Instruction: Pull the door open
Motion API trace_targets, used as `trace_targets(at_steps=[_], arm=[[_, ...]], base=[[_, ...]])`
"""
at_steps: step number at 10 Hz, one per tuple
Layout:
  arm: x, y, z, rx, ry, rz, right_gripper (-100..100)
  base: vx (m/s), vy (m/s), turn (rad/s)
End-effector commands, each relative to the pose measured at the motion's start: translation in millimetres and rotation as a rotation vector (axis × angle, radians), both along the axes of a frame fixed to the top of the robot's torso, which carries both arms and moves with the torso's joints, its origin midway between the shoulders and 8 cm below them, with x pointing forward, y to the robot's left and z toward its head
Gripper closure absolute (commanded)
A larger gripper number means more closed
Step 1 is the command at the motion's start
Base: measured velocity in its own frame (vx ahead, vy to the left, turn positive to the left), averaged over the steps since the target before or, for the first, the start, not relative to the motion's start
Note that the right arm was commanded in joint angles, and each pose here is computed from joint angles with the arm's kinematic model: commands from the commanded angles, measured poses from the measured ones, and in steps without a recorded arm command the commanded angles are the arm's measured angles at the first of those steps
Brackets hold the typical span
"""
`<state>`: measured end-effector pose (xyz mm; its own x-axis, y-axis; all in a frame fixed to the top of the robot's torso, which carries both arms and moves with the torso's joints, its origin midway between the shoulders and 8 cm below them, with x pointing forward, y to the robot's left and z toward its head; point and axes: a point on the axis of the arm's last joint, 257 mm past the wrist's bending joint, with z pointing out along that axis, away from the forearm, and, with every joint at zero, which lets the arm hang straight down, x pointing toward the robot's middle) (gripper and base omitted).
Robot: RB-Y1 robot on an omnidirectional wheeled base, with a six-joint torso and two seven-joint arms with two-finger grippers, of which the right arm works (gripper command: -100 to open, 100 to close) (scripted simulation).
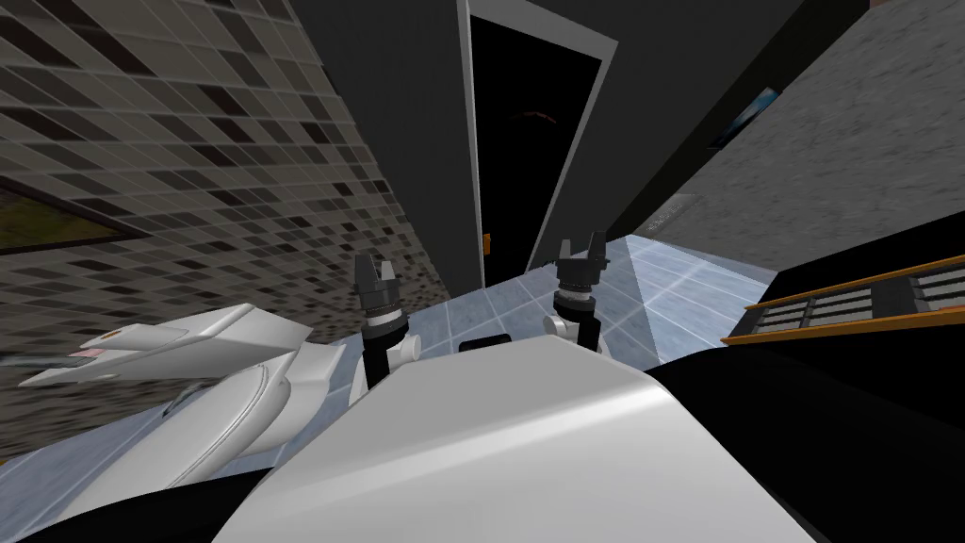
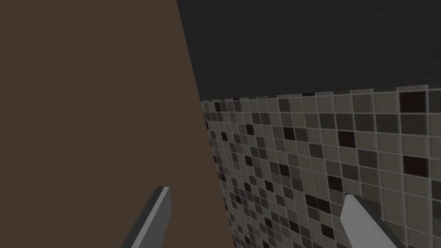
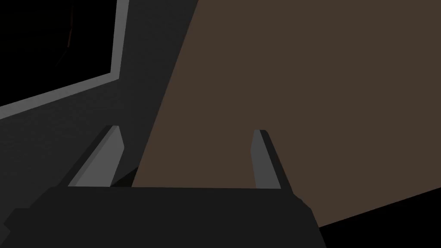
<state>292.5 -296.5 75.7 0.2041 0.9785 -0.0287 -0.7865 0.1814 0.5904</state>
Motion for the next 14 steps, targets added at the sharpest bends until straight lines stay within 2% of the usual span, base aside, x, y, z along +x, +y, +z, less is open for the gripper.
trace_targets(at_steps=[1, 3, 9, 14], arm=[[8.3, 1.7, -9.0, -0.030, 0.027, -0.017, -100], [22.2, 4.2, -24.7, -0.082, 0.073, -0.046, -100], [50.8, 8.6, -60.6, -0.201, 0.170, -0.108, -100], [78.4, 11.2, -100.7, -0.337, 0.267, -0.171, -100]], base=[[0.055, 0.006, 0.025], [0.134, 0.013, 0.017], [0.094, 0.008, 0.015], [0.099, 0.006, 0.019]])
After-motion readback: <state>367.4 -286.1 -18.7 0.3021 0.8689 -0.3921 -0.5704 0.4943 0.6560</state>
